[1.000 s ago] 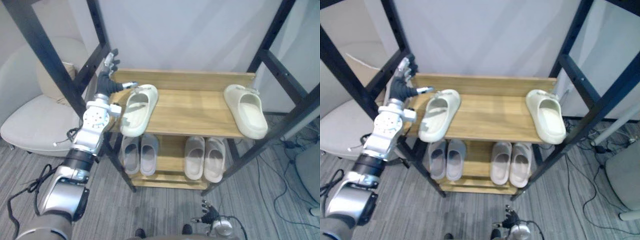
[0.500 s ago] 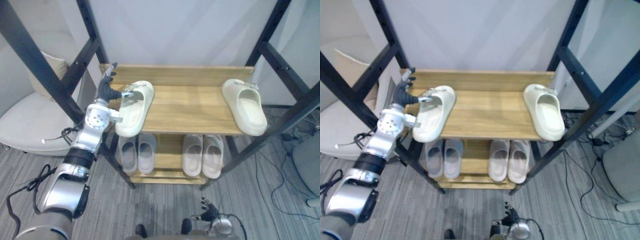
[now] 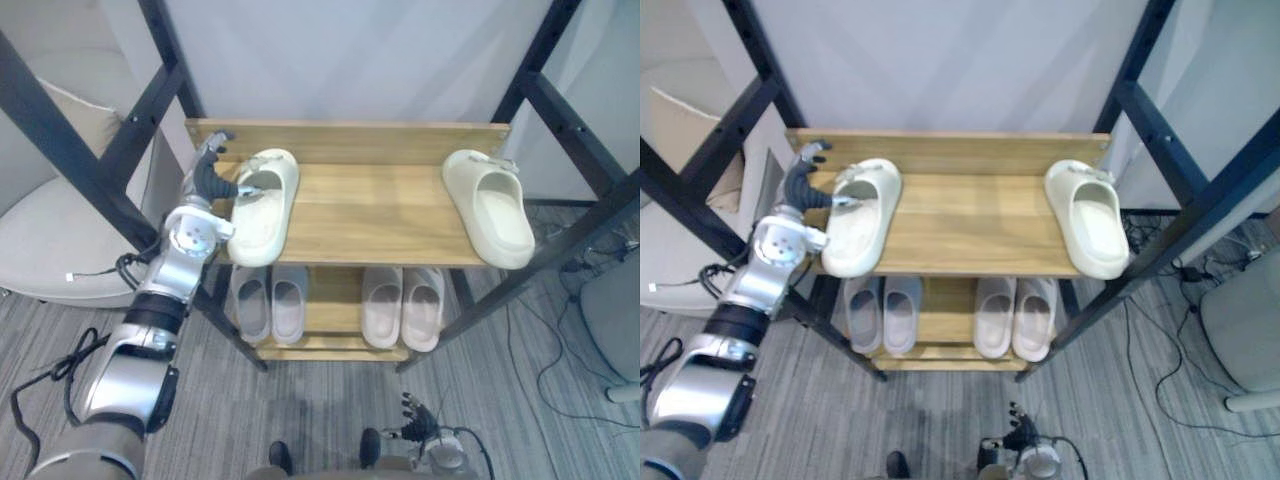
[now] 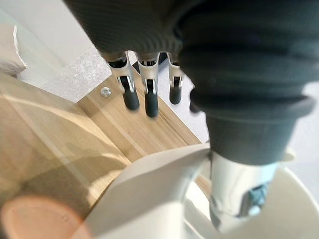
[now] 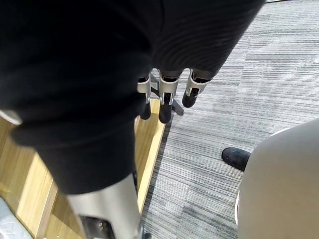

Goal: Organize the slippers on the shoe rack

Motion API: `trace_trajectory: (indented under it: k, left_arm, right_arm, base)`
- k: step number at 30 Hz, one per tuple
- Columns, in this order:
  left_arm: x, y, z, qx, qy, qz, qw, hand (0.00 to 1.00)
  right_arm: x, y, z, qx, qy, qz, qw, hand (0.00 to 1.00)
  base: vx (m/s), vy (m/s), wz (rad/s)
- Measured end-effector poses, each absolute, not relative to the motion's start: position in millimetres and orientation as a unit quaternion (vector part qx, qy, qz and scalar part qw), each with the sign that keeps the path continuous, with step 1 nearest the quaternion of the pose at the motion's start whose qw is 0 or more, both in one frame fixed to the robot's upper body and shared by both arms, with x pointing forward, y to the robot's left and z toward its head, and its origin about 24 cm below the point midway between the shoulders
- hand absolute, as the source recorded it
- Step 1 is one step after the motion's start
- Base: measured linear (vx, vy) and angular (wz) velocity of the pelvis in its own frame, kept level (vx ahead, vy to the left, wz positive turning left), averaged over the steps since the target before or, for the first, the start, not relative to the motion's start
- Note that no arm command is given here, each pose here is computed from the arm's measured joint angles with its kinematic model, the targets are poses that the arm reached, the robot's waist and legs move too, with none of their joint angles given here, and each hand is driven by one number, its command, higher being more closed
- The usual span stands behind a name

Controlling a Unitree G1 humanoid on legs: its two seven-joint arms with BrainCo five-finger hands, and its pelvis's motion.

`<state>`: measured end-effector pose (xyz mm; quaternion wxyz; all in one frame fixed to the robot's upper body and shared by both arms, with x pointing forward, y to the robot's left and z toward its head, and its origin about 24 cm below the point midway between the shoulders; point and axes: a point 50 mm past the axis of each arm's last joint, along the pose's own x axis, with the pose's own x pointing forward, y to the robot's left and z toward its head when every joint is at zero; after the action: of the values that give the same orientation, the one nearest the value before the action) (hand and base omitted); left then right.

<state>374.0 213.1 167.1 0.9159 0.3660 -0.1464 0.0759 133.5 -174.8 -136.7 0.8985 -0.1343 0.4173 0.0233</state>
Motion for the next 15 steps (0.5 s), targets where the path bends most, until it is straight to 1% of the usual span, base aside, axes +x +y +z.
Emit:
trace_trajectory:
  k: [11,15]
  left_arm:
    - [374.5,211.9,167.5,0.352,-0.146,0.074,0.922,1.0]
    - [374.9,205.9,165.3,0.353,-0.146,0.062,0.922,1.0]
  right_arm:
    - [133.3,-175.0,-136.7,-0.131,0.418,0.02,0.899,0.0]
    - [133.3,-175.1,-136.7,-0.131,0.418,0.02,0.899,0.0]
  base:
    - [0.0,-0.001,-0.01]
    - [-0.02,-0.006,-0.04]
